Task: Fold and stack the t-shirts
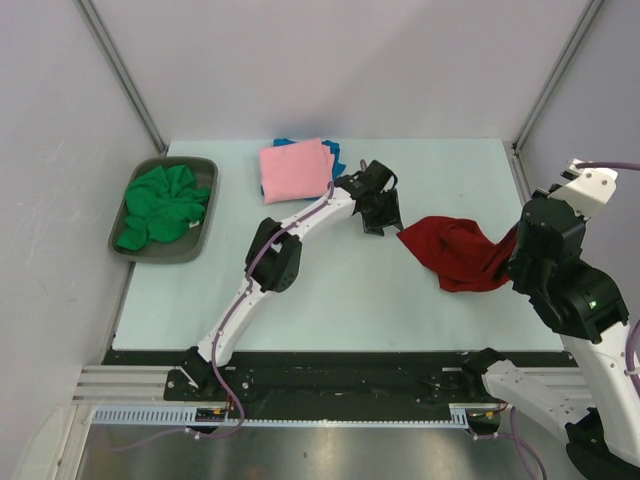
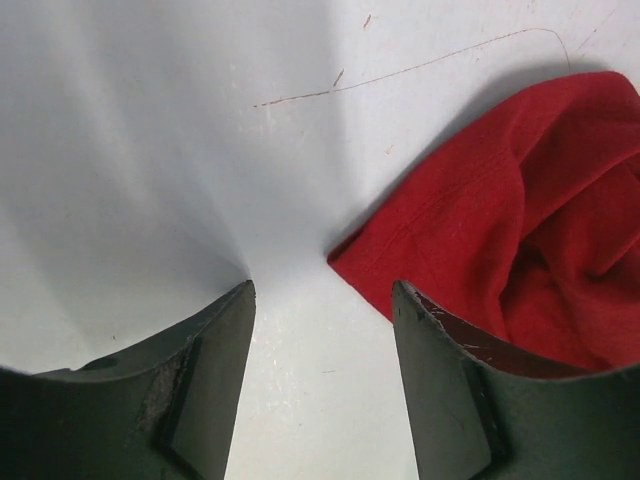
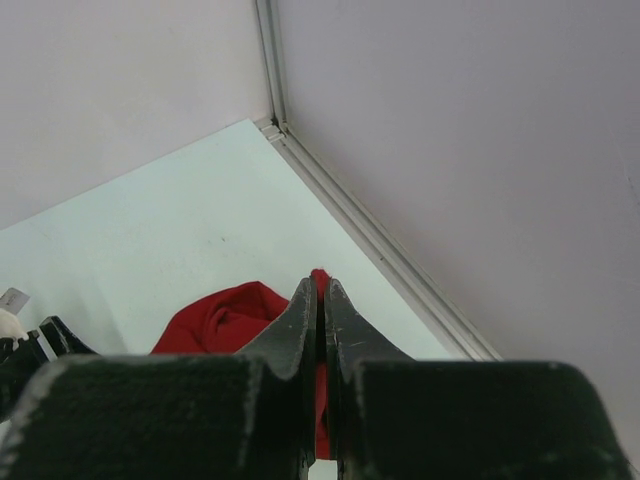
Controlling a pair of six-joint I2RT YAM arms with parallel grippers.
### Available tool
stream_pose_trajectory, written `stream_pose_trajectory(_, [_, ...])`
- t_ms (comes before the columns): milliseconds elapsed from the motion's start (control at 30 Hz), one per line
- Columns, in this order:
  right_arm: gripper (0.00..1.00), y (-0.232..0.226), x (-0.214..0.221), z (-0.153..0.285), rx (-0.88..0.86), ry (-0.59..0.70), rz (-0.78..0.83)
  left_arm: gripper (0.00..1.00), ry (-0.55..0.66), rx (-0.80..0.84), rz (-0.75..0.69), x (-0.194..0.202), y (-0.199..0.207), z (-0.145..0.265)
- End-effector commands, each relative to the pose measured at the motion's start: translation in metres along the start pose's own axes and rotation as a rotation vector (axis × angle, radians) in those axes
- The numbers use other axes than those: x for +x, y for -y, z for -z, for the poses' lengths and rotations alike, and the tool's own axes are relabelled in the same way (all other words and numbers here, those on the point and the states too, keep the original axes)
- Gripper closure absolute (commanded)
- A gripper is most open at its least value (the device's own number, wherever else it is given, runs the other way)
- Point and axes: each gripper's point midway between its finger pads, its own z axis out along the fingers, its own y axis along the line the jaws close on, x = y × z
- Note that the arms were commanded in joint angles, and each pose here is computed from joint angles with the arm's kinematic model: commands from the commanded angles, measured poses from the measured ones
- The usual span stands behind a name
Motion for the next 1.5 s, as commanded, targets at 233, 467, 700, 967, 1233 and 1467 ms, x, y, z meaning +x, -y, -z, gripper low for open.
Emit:
stream_pose_trajectory(233, [1.00,-0.013,-0.003,0.000,-0.057,0.005,-0.082,0.32,-0.064,0.177,-0.046,0.035,0.019,0.001])
stream_pose_trajectory(467, [1.00,-0.013,0.002,0.002,-0.074,-0.011,-0.086,0.00,-0.023,0.504,-0.100,0.026,0.089,0.045])
stream_pose_trajectory(700, [1.00,-0.012,0.008,0.003,-0.070,-0.022,-0.073,0.00,-0.052,0.615,-0.080,0.031,0.112,0.034])
stream_pose_trajectory(967, [1.00,-0.019,0.019,-0.001,-0.080,-0.040,-0.062,0.00,-0.043,0.515,-0.047,0.023,0.099,-0.008])
stream_pose_trajectory(1233, [1.00,-0.020,0.017,-0.001,-0.090,-0.033,-0.049,0.00,-0.008,0.176,-0.064,0.028,0.034,-0.020])
stream_pose_trajectory(1467, [1.00,-0.024,0.012,0.003,-0.136,-0.025,-0.086,0.00,-0.024,-0.054,-0.082,0.050,-0.033,0.010])
